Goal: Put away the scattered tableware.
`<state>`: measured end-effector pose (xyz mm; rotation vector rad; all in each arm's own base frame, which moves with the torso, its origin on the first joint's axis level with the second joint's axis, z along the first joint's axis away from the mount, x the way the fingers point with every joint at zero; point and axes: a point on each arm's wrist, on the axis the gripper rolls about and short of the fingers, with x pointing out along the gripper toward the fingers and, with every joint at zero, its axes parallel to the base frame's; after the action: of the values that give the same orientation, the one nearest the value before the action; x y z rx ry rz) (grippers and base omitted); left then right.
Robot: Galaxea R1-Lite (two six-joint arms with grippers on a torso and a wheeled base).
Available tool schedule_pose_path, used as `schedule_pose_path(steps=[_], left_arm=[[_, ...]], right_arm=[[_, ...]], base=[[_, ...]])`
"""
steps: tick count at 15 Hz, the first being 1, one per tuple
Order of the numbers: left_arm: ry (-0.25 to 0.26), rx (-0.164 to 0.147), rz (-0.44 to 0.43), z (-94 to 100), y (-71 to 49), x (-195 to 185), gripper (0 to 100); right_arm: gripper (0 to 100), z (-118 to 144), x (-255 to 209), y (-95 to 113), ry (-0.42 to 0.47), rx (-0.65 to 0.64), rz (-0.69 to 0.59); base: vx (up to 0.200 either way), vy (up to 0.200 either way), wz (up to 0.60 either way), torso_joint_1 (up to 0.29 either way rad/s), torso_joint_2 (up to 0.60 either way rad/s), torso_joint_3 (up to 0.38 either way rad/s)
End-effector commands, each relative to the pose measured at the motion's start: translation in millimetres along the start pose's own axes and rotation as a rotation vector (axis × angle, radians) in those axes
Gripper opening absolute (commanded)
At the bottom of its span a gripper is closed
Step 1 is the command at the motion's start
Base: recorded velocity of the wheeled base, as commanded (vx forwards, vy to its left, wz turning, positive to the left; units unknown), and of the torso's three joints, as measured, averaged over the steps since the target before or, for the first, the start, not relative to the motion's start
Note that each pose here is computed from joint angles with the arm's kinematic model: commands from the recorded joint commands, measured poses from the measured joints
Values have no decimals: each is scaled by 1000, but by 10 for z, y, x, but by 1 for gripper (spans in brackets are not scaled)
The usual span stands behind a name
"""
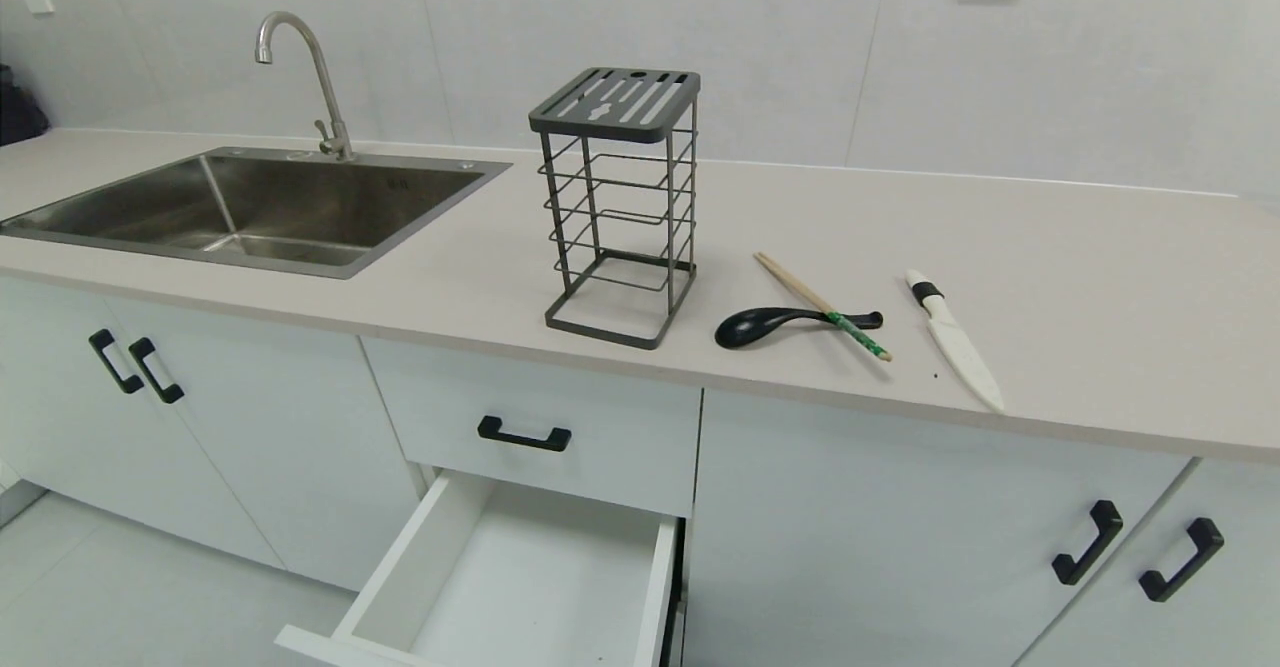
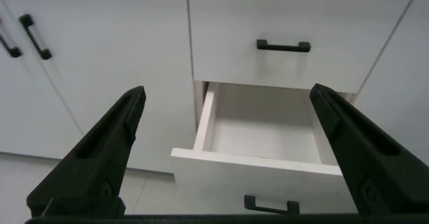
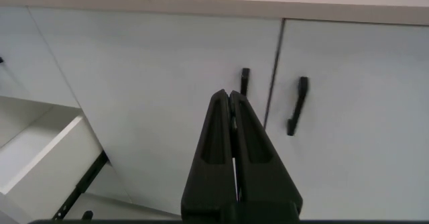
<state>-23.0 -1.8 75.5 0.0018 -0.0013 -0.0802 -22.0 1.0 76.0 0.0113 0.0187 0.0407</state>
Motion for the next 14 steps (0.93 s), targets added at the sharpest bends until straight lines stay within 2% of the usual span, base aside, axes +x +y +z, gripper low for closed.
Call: schedule_pose_path(steps=[1, 2, 5, 11, 14], left_arm=[[1, 0, 0, 0, 0, 1, 100], [1, 0, 0, 0, 0, 1, 100], [1, 0, 0, 0, 0, 1, 100], [1, 1, 0, 0, 0, 1, 100], [1, 3, -1, 0, 0, 1, 100]], right_arm=[[0, 2, -1, 0, -2, 0, 1], [0, 2, -1, 0, -2, 0, 1], [0, 2, -1, 0, -2, 0, 1], [0, 2, -1, 0, -2, 0, 1], [0, 4, -1, 0, -3, -2, 1]], base=[[0, 0, 0, 0, 0, 0], [0, 0, 0, 0, 0, 0], [200, 0, 0, 1, -4, 2], [0, 0, 0, 19, -68, -33], [0, 0, 0, 224, -424, -193]])
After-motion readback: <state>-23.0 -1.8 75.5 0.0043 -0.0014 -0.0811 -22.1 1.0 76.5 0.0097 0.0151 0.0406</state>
